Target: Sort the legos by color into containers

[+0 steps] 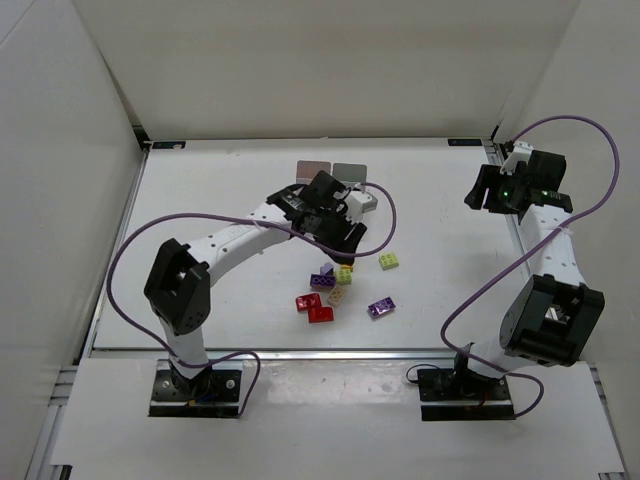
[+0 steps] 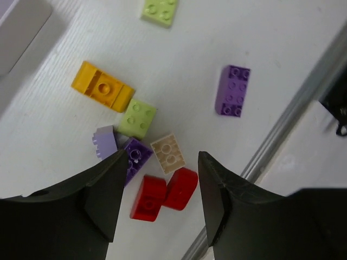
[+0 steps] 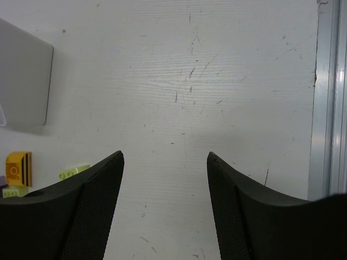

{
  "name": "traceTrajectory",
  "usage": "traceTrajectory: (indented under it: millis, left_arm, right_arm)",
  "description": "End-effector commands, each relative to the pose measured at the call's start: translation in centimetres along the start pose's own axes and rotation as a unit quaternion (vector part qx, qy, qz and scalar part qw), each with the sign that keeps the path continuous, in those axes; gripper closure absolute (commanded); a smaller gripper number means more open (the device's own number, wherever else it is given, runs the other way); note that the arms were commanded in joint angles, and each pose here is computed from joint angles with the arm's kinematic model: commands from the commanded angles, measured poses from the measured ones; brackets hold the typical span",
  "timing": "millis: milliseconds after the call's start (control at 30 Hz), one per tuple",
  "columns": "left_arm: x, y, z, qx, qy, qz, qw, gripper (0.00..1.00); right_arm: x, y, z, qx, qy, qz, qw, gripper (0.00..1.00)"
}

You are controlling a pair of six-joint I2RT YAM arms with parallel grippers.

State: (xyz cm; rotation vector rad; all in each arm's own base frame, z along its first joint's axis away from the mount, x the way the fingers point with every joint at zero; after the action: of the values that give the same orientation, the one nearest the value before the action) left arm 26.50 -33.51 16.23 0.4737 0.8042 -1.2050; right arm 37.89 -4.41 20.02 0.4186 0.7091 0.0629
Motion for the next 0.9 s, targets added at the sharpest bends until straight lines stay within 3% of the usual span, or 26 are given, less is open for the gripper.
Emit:
traceTrajectory:
  millis: [0, 133, 367, 567, 600, 867]
  left_arm:
    - [0.7, 1.6, 0.7, -0.113, 0.006, 0.109, 0.988, 0.35]
    - [2.2, 2.4, 1.1, -0.151, 0.018, 0.212, 0.965, 0.4]
    - [5.0, 3.9, 1.1, -0.198, 0.029, 0.255, 0.946, 0.44]
    - [6.4, 4.7, 1.5, -0.214, 0.034, 0.258, 0.942, 0.34]
    - [6.4, 4.9, 1.5, -0.217, 0.033, 0.257, 0.941, 0.25]
    - [7.3, 5.3, -0.1, -0.247, 0.054, 0.253, 0.934, 0.24]
  right_arm:
    - [-0.8, 0.6, 0.2, -0.008, -0.014, 0.007, 1.0, 0.33]
    - [-0.9, 0.6, -0.1, -0.006, -0.01, 0.007, 1.0, 0.33]
    - [-0.7, 0.6, -0.2, -0.005, -0.006, 0.007, 1.0, 0.33]
    - [-0.5, 0.5, -0.1, -0.006, -0.004, 0.008, 1.0, 0.32]
    - [-0.6, 0.5, 0.0, -0.006, -0.006, 0.008, 1.0, 0.32]
    - [-0.2, 0.5, 0.0, -0.004, -0.001, 0.011, 1.0, 0.32]
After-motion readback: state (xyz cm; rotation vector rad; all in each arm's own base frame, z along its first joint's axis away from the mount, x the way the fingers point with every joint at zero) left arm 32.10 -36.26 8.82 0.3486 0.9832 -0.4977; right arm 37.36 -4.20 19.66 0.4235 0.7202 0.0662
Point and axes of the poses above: each gripper's point midway between its finger pads, its own x axis out along the fingers, its own y axis along the line the jaws close on, z = x × y, the point moved 2 cm from there along -x, back along the fingers, and after that the axes turned 15 degrees about x, right-handed, at the moved point
